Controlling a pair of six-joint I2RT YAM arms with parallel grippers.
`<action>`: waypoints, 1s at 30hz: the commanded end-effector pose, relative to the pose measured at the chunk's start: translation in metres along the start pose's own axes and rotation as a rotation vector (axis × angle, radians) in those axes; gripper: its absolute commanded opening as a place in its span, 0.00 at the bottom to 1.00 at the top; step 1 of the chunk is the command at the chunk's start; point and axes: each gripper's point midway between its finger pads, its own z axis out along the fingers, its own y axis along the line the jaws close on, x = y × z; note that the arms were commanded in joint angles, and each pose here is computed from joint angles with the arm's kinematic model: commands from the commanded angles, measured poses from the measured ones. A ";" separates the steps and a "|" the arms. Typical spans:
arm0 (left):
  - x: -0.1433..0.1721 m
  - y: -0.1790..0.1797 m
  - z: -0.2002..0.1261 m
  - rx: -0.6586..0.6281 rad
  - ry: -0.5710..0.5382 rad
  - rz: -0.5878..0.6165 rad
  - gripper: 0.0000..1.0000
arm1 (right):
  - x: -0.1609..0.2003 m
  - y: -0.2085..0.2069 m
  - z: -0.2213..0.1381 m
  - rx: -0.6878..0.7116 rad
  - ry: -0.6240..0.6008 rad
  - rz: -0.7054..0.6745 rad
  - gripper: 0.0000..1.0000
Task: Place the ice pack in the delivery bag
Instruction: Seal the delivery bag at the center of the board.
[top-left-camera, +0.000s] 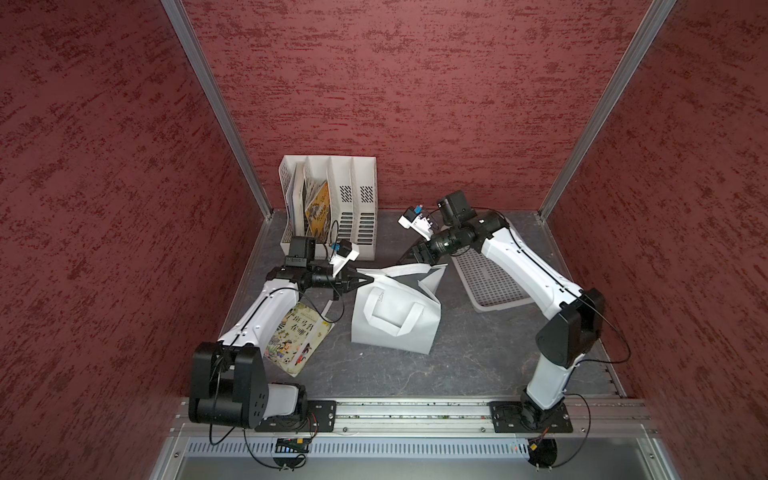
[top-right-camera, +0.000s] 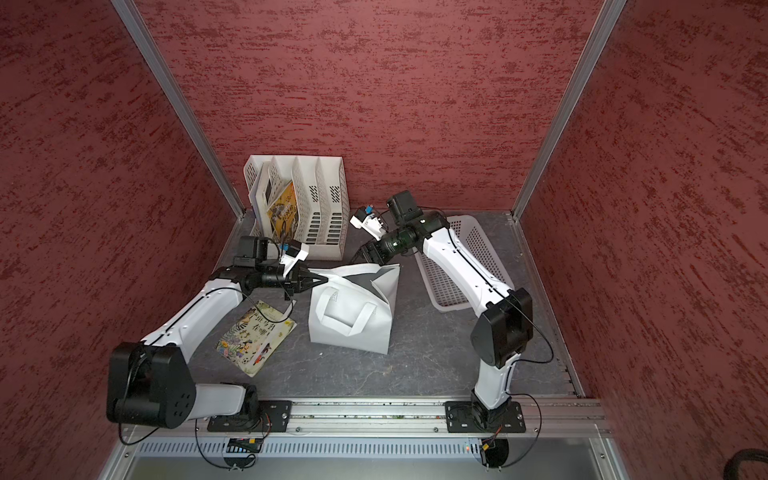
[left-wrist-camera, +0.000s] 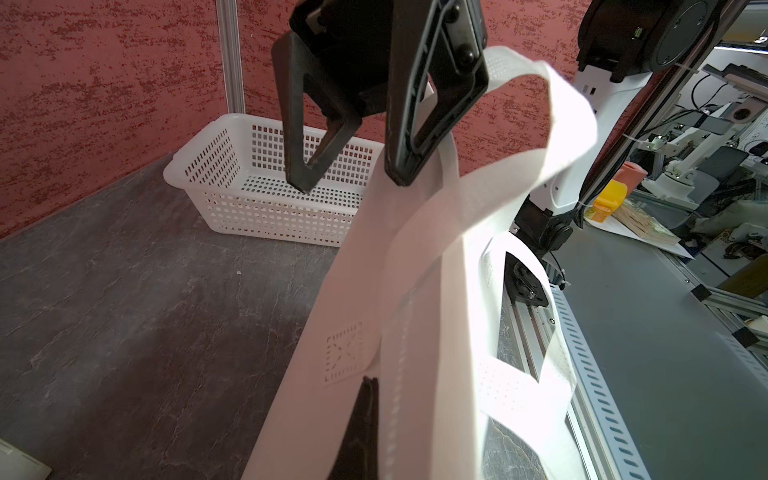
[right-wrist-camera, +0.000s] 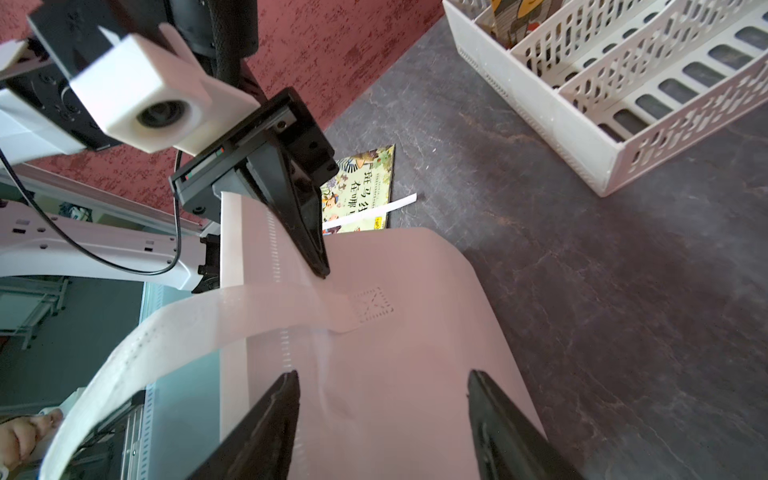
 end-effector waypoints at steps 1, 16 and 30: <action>-0.009 -0.004 -0.002 -0.004 -0.002 0.028 0.00 | 0.006 0.018 0.005 -0.046 0.038 -0.024 0.66; -0.010 -0.008 -0.003 -0.012 0.001 0.034 0.00 | 0.034 0.030 0.036 -0.033 0.177 -0.013 0.66; -0.009 -0.016 -0.006 -0.017 0.000 0.041 0.00 | 0.044 0.014 0.052 0.084 0.260 -0.009 0.63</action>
